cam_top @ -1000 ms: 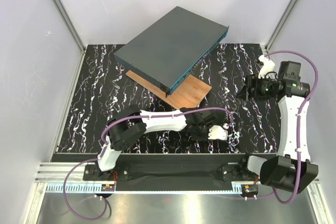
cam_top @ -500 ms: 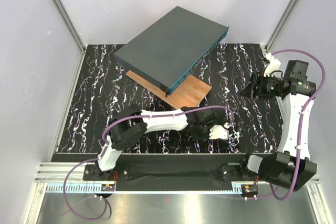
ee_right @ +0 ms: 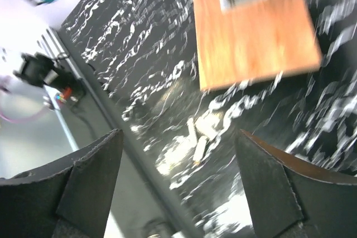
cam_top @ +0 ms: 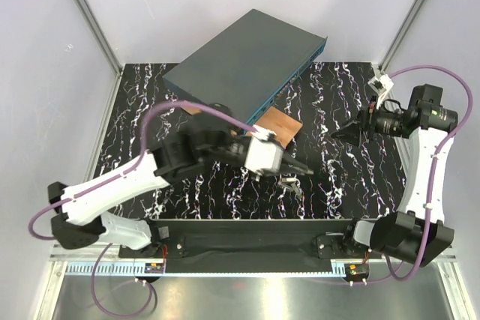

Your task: Insert the plug into the switch port

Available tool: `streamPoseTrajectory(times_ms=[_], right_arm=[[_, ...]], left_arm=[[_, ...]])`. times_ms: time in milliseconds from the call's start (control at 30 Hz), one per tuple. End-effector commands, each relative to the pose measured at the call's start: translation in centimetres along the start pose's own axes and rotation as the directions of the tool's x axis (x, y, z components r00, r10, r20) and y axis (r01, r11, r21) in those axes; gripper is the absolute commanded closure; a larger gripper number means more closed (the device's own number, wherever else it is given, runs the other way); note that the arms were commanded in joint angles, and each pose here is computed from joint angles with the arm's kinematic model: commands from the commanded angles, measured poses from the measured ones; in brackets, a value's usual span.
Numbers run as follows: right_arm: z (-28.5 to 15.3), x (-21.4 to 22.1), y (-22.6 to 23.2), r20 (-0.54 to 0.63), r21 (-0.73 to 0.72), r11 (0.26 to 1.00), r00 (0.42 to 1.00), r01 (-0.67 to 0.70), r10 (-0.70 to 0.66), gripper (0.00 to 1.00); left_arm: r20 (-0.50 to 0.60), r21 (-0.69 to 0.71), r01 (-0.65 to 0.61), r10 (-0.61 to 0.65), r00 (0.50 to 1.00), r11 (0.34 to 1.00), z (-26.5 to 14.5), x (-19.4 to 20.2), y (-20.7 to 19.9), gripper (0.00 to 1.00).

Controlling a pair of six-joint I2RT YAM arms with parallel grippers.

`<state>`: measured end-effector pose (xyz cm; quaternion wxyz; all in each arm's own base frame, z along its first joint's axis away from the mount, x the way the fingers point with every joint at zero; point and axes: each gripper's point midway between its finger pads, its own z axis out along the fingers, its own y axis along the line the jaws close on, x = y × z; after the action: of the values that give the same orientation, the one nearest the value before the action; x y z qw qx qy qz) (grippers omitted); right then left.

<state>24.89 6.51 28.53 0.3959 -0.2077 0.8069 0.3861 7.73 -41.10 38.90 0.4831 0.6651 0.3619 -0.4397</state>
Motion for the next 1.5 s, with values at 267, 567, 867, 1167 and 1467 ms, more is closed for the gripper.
streamPoseTrajectory(times_ms=[267, 567, 867, 1167, 1467], right_arm=[[-3.1, -6.9, 11.4, 0.339, -0.304, 0.898, 0.917, 0.318, -0.210, 0.16], [-1.6, -6.1, 13.7, 0.283, -0.400, 0.857, 0.933, 0.325, -0.222, 0.17], [-2.2, -6.5, 15.0, 0.309, -0.424, 0.823, 0.915, 0.378, -0.261, 0.26], [-2.2, -7.0, 16.3, 0.315, -0.474, 0.785, 0.910, 0.398, -0.272, 0.36], [-2.4, -8.1, 16.6, 0.315, -0.529, 0.772, 0.926, 0.353, -0.207, 0.45]], left_arm=[[0.437, -0.190, 0.488, -0.371, 0.819, 0.852, -2.1, -5.9, 9.5, 1.00], [0.532, -0.151, 0.550, -0.401, 0.745, 0.821, -0.7, -6.8, 12.2, 1.00], [0.572, -0.203, 0.558, -0.365, 0.735, 0.805, -1.3, -6.5, 14.3, 1.00], [0.572, -0.193, 0.553, -0.365, 0.734, 0.811, -0.9, -6.0, 14.6, 1.00], [0.588, -0.172, 0.546, -0.359, 0.725, 0.820, -0.5, -6.3, 14.8, 1.00]])
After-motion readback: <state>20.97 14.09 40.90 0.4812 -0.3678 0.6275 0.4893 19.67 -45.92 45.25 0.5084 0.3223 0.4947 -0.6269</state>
